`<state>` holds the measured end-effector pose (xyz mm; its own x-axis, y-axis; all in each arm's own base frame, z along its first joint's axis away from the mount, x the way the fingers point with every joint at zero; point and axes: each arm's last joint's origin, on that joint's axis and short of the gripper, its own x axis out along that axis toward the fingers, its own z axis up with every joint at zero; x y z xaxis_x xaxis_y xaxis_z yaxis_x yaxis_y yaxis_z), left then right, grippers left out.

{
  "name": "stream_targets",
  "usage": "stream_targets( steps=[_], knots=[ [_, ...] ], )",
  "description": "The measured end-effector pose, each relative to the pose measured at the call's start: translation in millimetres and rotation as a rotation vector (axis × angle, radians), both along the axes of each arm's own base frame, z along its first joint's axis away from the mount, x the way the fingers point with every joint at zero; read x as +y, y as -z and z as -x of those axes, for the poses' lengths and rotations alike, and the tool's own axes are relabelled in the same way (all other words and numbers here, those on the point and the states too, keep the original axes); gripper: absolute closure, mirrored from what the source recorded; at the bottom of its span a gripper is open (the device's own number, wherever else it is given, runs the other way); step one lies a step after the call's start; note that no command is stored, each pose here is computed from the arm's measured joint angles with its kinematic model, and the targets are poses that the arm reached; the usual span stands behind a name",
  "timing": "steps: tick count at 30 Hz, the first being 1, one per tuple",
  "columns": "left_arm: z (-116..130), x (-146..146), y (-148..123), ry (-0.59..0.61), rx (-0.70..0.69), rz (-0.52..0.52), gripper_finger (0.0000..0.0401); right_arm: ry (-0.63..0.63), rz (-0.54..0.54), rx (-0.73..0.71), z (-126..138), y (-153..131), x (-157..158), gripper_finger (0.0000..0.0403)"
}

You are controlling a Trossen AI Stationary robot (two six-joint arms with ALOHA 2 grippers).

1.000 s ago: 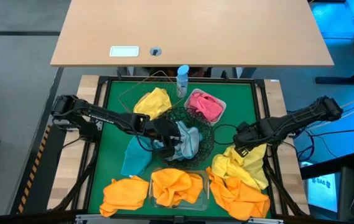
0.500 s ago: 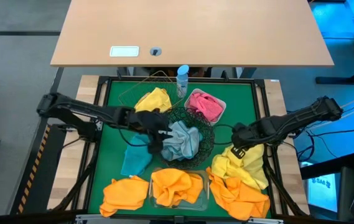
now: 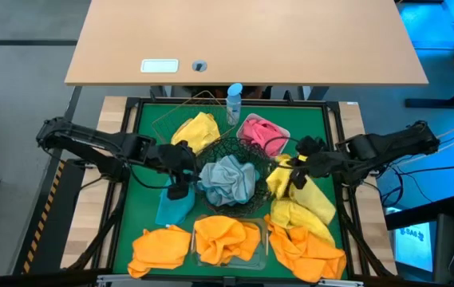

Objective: Sort microfiber towel by color & place in baskets
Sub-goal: Put the yellow microfiber towel into the brown wire basket

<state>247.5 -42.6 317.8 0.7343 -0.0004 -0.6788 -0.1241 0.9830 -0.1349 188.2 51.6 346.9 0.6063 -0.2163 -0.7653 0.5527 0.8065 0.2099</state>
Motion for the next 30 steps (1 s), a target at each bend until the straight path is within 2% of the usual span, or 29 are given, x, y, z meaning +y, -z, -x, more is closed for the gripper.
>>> stream_targets(
  steps=[10,19,24,30],
  knots=[
    [5,-14,2,0.041,0.033,0.007,0.0277,-0.155,0.128,-0.327,-23,-32,6,0.0399],
    [6,-17,2,0.033,0.033,0.029,0.0277,-0.259,0.262,-0.537,-34,-54,10,0.0398],
    [6,-17,2,0.020,0.033,0.042,0.0277,-0.287,0.348,-0.646,-37,-67,9,0.0400],
    [6,-17,2,0.020,0.033,0.042,0.0277,-0.236,0.412,-0.699,-44,-75,-10,0.0400]
  ],
)
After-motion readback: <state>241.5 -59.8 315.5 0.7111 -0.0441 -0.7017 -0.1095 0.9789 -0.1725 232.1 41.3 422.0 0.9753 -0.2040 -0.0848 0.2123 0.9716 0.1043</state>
